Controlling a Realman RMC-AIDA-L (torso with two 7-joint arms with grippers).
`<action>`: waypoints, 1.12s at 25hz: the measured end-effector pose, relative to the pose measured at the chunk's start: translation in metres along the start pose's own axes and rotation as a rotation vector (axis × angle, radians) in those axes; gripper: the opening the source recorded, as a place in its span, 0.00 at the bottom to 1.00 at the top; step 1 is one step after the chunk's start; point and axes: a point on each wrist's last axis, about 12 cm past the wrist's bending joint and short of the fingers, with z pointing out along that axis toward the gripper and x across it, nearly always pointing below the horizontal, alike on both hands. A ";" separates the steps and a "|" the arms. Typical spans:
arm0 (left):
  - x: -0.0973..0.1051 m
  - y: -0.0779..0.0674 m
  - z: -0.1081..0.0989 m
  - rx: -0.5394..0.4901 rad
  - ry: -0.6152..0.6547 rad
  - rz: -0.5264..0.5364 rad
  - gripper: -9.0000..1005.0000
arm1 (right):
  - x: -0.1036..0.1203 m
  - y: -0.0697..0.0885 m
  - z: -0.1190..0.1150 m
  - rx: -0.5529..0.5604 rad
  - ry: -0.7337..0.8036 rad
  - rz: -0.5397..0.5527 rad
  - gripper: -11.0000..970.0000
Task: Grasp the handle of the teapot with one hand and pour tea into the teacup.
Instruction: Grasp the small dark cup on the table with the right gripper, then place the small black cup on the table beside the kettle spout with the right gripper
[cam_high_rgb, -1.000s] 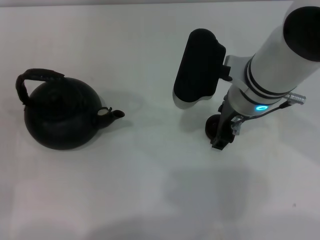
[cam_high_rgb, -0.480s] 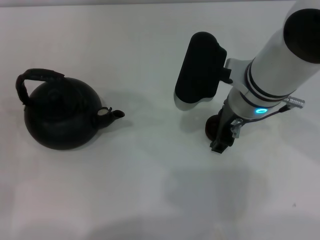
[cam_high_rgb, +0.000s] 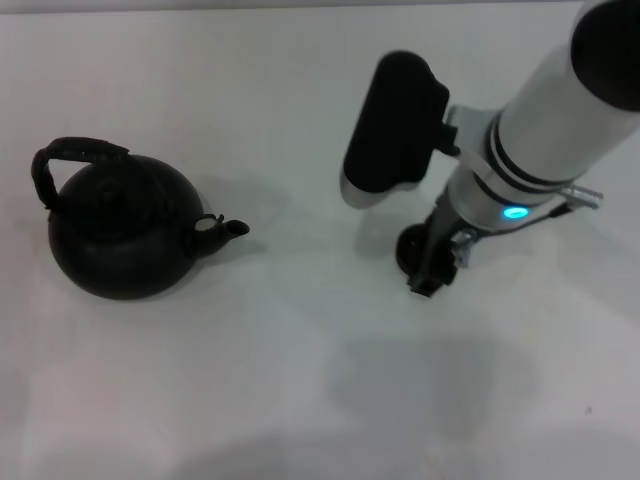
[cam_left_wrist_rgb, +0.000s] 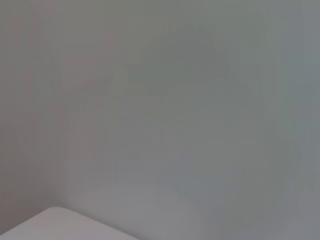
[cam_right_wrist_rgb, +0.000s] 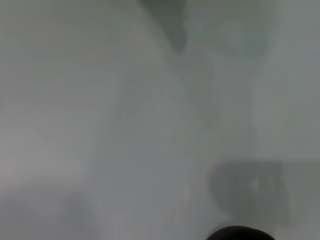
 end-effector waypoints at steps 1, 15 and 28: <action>0.000 0.000 0.000 0.000 0.000 0.000 0.89 | -0.003 -0.001 -0.003 0.003 -0.011 -0.005 0.76; 0.005 -0.006 0.000 0.014 0.012 -0.019 0.89 | -0.049 -0.003 -0.001 -0.013 -0.108 -0.104 0.76; 0.005 -0.006 -0.003 0.021 0.009 -0.022 0.89 | -0.046 0.009 0.010 -0.027 -0.091 -0.140 0.77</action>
